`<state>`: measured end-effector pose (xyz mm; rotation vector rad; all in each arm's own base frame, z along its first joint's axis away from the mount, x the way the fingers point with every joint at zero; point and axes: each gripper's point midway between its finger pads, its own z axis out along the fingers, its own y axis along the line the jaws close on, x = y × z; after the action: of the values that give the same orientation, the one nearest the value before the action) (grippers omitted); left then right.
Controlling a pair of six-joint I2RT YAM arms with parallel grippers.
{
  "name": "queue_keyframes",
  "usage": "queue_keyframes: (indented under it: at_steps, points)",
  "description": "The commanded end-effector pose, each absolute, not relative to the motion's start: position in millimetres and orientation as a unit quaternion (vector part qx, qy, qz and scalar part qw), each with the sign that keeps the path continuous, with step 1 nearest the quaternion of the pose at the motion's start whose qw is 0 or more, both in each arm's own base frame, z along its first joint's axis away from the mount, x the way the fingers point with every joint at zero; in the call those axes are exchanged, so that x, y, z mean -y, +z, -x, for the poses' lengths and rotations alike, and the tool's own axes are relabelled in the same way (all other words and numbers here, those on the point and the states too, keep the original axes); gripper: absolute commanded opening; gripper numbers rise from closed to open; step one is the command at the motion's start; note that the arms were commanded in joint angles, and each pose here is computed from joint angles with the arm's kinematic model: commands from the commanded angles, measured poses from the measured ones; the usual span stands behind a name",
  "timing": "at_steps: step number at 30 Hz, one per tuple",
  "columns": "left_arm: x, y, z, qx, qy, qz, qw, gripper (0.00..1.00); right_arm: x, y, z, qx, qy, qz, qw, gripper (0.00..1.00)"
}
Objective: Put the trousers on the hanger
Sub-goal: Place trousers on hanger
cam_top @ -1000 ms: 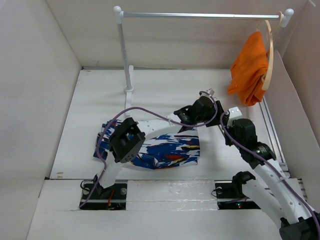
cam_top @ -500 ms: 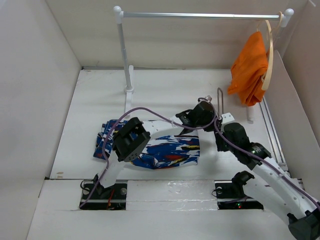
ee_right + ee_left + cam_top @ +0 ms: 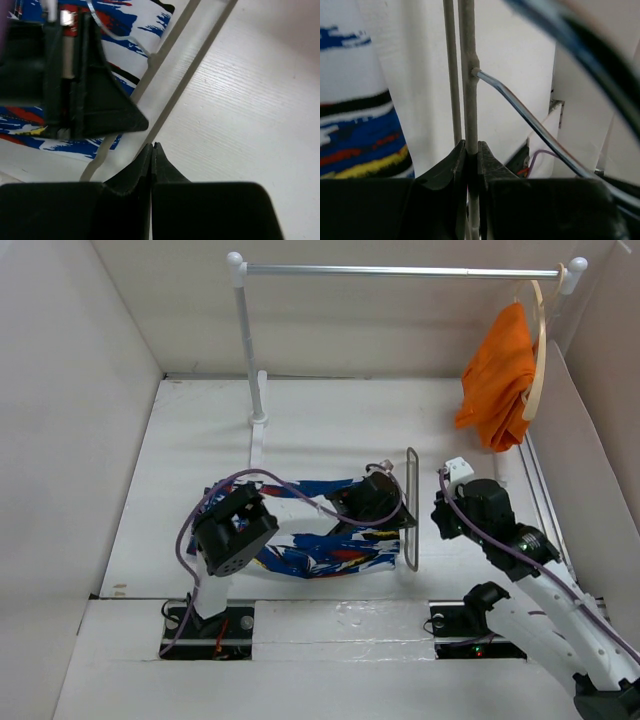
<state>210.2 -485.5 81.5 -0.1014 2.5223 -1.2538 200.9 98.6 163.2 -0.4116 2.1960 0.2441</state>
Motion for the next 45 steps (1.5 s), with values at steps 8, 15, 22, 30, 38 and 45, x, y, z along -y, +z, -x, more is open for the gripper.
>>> queue_keyframes:
  at_steps: [8,15,22,30,38,45]
  points:
    - [472,110,-191,-0.85,-0.479,0.063,0.211,0.0,-141,141,-249,-0.847,0.214,0.191,0.447,0.01]
    - [455,89,-197,-0.861,-0.441,0.092,0.235,0.0,-143,118,-278,-0.852,0.228,0.175,0.438,0.0]
    - [445,74,-200,-0.87,-0.417,0.105,0.241,0.0,-159,91,-285,-0.85,0.261,0.199,0.411,0.15]
    - [445,62,-199,-0.878,-0.405,0.105,0.234,0.0,-166,65,-289,-0.86,0.269,0.198,0.386,0.4]
    - [447,56,-199,-0.883,-0.398,0.099,0.23,0.0,-176,36,-277,-0.865,0.301,0.19,0.354,0.45]
    - [441,48,-199,-0.889,-0.381,0.097,0.234,0.0,-182,35,-278,-0.86,0.32,0.187,0.351,0.05]
